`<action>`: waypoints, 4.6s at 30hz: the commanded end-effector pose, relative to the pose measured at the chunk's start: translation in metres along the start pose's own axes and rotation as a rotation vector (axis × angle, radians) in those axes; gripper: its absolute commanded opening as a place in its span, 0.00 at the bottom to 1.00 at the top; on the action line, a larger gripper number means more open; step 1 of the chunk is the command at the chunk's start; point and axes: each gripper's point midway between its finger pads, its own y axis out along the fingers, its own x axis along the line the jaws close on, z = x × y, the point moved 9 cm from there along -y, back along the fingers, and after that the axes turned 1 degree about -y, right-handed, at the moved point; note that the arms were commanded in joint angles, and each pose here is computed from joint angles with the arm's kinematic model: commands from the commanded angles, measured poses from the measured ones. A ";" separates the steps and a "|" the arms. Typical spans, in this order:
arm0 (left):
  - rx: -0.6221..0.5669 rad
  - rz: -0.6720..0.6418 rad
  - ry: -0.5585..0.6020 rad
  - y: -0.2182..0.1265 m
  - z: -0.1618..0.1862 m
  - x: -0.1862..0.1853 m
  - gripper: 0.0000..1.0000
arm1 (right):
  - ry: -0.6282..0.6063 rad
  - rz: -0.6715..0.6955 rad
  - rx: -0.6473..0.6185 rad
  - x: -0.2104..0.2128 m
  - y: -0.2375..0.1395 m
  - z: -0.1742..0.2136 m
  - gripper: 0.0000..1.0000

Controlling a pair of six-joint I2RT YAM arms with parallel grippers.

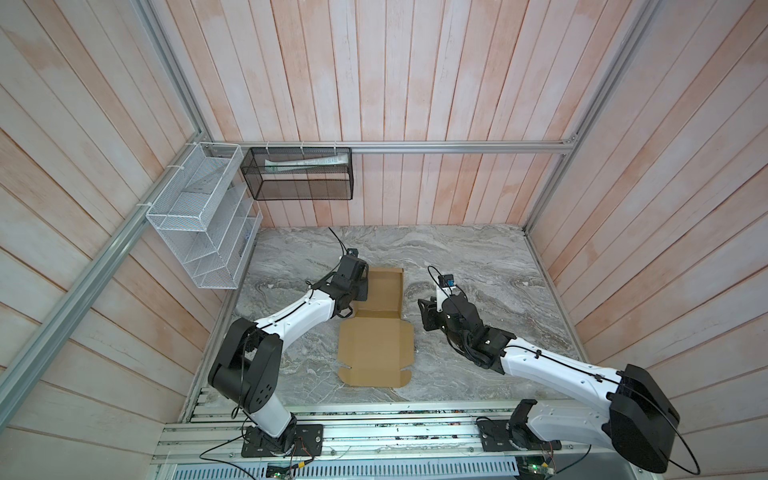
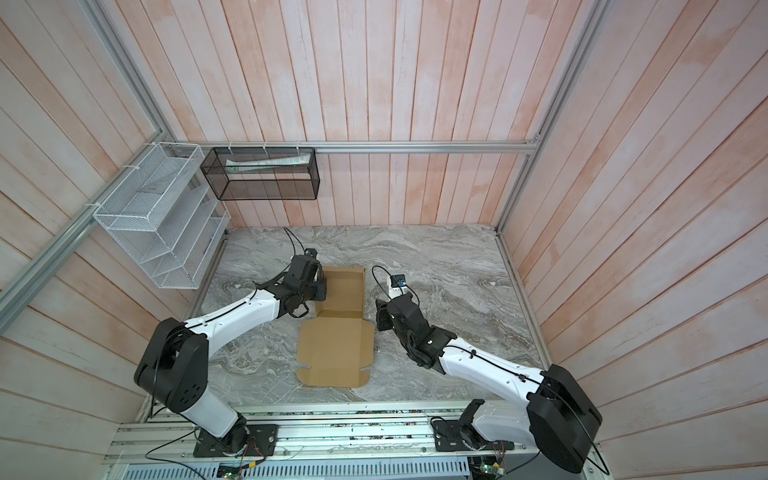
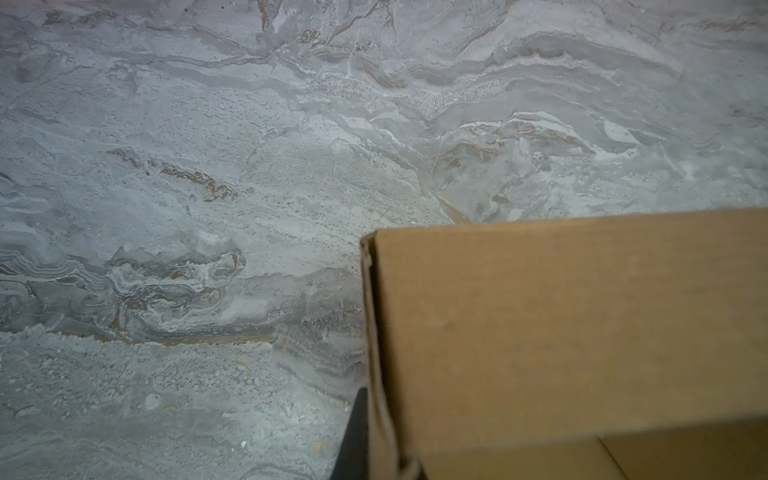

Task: Fold the paper box

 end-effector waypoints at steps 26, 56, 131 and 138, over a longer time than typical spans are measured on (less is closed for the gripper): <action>0.382 0.021 0.196 0.062 -0.012 -0.012 0.00 | 0.023 -0.044 0.027 -0.014 -0.004 0.009 0.42; 0.510 -0.007 0.272 0.100 -0.004 -0.013 0.00 | 0.051 -0.088 0.061 -0.013 0.015 0.016 0.41; -0.120 0.125 -0.382 -0.157 -0.022 0.047 0.44 | 0.002 -0.027 0.173 -0.025 0.047 -0.047 0.44; -0.130 -0.017 -0.447 -0.202 0.021 0.074 0.45 | -0.019 -0.068 0.207 -0.016 0.066 -0.057 0.44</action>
